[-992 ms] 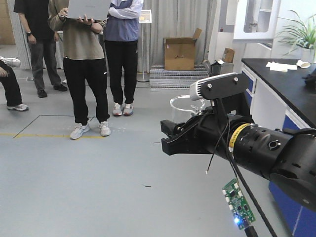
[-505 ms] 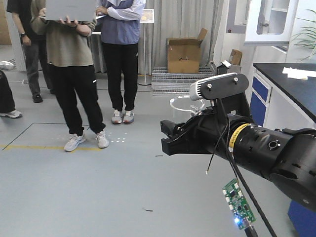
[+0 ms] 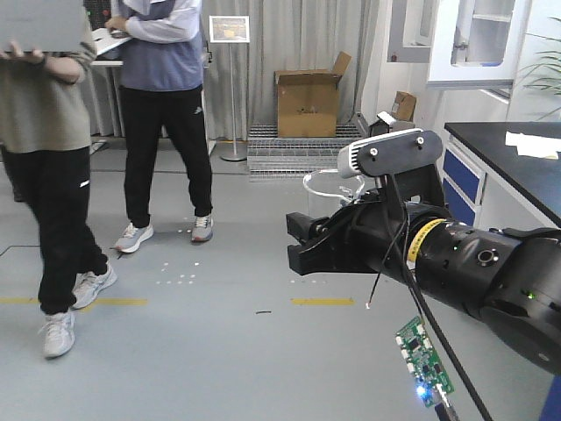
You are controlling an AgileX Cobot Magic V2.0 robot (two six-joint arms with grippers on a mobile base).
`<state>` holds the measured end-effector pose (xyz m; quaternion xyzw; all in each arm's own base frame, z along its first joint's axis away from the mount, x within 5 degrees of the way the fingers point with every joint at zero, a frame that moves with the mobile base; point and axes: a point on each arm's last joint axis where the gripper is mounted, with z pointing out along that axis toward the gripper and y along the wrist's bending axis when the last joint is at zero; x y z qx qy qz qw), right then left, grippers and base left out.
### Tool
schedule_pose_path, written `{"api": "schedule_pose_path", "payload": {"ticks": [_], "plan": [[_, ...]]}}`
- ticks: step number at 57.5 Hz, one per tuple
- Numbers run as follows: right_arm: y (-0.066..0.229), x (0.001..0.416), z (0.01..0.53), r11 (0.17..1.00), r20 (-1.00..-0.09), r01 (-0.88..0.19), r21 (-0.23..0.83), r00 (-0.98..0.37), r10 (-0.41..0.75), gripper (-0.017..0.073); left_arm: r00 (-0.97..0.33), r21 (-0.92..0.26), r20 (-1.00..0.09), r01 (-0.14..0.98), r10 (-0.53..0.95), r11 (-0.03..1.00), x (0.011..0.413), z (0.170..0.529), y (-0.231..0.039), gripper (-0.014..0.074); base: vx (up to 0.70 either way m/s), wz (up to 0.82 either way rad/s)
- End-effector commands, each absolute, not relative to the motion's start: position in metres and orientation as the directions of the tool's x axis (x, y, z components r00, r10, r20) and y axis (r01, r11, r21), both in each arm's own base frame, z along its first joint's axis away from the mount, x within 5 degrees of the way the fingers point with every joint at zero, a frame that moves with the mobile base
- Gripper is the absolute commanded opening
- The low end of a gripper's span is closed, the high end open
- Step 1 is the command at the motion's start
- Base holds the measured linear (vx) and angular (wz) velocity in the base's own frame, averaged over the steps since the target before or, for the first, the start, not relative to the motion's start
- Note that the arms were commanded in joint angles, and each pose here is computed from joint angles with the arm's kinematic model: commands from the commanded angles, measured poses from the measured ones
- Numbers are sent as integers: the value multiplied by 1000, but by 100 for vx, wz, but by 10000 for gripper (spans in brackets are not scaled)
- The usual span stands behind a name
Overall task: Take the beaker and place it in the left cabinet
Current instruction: 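Drive the base across the room toward the white cabinet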
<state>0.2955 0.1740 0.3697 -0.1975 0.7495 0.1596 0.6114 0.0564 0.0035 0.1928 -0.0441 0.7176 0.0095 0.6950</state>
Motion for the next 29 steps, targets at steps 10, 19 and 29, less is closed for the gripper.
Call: {"api": "schedule_pose_path", "payload": {"ticks": [10,19,29], "plan": [[171,286,400,852,-997,-524,-6,-58,-43,177,85,-55,-995,-85,-48,995,54,207,5,-6,55,-3],[171,286,400,852,-997,-524,-6,-58,-43,177,85,-55,-995,-85,-48,995,54,207,5,-6,57,2],[171,286,400,852,-997,-524,-6,-58,-43,177,85,-55,-995,-85,-48,995,54,207,5,-6,58,5]]}}
